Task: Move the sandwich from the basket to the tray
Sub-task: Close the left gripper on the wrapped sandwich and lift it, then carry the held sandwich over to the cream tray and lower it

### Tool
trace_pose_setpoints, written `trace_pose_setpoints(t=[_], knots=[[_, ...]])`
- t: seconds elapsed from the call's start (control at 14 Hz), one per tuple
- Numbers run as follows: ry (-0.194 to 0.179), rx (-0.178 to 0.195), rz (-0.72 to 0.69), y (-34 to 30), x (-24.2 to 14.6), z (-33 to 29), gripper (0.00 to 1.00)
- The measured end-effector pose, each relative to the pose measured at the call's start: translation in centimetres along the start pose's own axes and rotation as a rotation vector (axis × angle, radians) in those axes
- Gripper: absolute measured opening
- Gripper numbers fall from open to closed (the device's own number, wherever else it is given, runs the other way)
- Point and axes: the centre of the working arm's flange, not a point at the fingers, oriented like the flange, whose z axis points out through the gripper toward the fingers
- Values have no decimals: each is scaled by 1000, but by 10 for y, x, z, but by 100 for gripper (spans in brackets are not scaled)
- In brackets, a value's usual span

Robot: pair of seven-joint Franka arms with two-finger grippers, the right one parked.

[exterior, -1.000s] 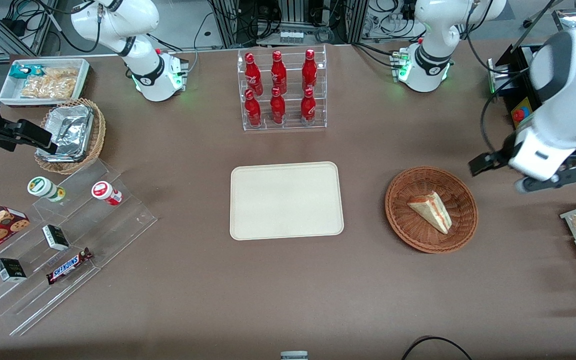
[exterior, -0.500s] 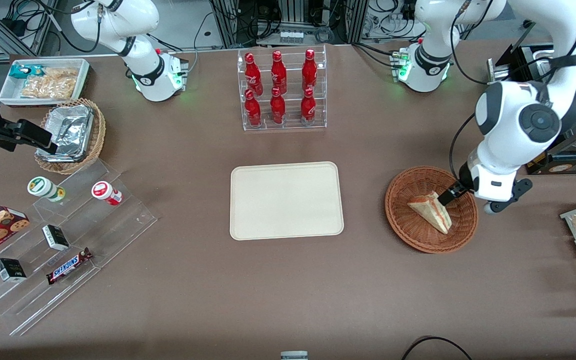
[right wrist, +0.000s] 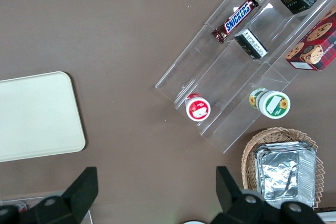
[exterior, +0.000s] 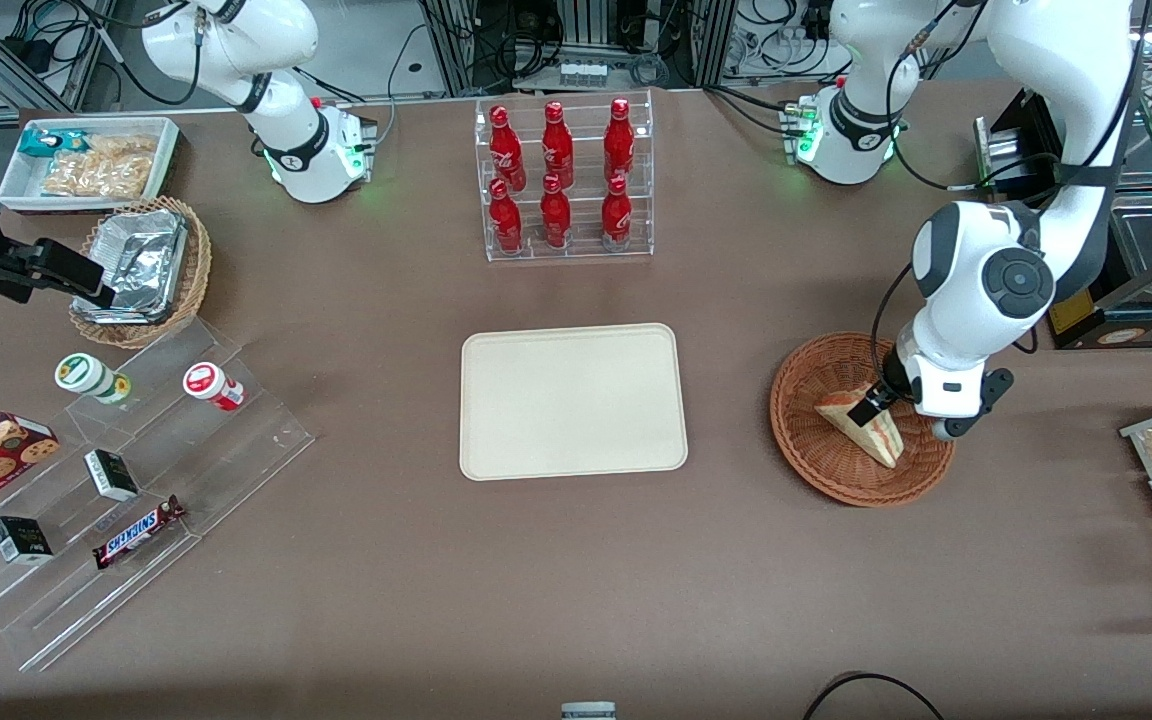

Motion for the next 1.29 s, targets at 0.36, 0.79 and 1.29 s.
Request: trace_pose_setpoints(t=[0.36,0.79,1.29], knots=[[-25,13,-1,-2,-2,31,98],[-5,-12,-10,8,12,19,39],[-44,46,33,51,23,-104,20]])
